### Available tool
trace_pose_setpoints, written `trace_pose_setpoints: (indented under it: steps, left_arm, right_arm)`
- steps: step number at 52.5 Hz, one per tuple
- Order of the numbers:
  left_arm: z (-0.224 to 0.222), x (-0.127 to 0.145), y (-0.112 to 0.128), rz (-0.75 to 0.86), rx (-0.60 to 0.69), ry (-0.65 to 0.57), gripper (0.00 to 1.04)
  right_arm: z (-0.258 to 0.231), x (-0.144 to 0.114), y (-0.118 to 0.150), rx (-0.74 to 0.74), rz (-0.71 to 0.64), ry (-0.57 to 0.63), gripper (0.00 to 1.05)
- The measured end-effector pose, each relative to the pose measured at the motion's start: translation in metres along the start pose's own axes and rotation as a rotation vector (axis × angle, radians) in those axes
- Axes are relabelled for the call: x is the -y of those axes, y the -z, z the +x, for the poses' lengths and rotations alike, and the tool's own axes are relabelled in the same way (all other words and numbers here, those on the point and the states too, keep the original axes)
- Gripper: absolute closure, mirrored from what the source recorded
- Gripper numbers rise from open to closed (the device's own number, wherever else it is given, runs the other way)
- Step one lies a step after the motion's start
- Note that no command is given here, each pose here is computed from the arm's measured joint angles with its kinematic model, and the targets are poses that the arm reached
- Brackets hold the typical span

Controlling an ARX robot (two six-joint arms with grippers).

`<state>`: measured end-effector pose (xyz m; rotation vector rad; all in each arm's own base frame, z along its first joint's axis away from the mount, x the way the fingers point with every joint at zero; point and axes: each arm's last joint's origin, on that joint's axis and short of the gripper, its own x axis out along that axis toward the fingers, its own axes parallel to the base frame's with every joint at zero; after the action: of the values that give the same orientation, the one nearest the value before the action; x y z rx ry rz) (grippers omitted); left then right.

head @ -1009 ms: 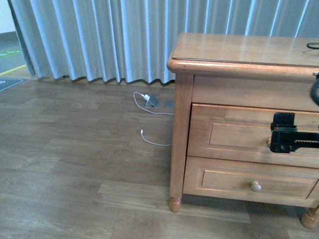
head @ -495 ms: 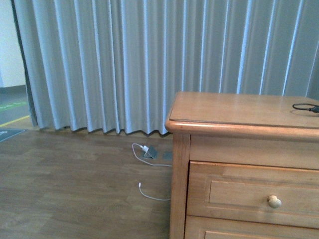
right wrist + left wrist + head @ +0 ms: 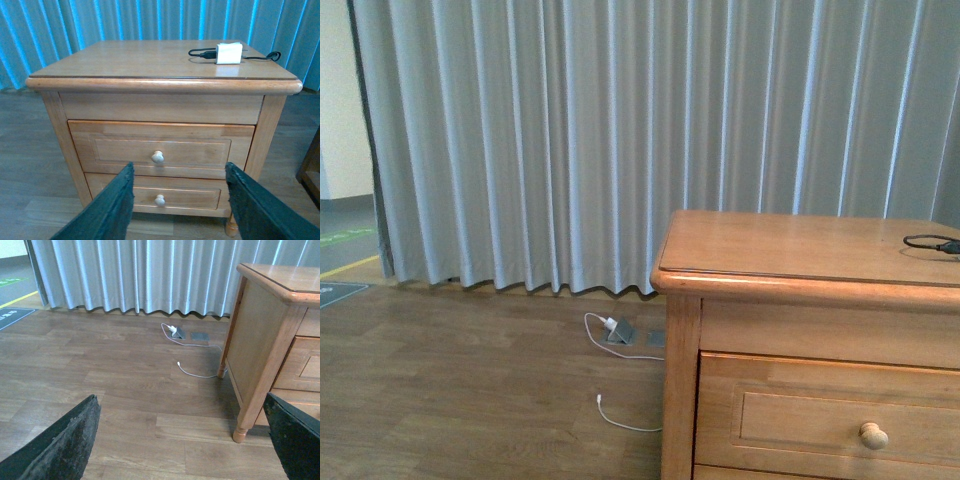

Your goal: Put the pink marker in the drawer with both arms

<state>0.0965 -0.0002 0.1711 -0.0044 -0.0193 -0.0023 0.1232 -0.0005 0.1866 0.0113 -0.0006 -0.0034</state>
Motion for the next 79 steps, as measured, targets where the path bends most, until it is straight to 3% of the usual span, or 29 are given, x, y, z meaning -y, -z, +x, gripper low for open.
trace_pose_setpoints:
  steps: [14,24,63,66,79]
  left_arm:
    - [0.0,0.0,0.0,0.0,0.0,0.0,0.06]
    - [0.0,0.0,0.0,0.0,0.0,0.0,0.06]
    - [0.0,0.0,0.0,0.0,0.0,0.0,0.06]
    - [0.0,0.0,0.0,0.0,0.0,0.0,0.06]
    - [0.0,0.0,0.0,0.0,0.0,0.0,0.06]
  right_arm:
    - [-0.007,0.0,0.008,0.0,-0.009,-0.001,1.04]
    - [-0.011,0.0,0.019,0.003,-0.008,-0.001,1.03]
    - [-0.026,0.0,0.021,0.002,-0.009,-0.002,1.03]
    - [-0.026,0.0,0.021,0.002,-0.01,-0.002,0.96]
    - [-0.026,0.0,0.021,0.002,-0.01,-0.002,0.48]
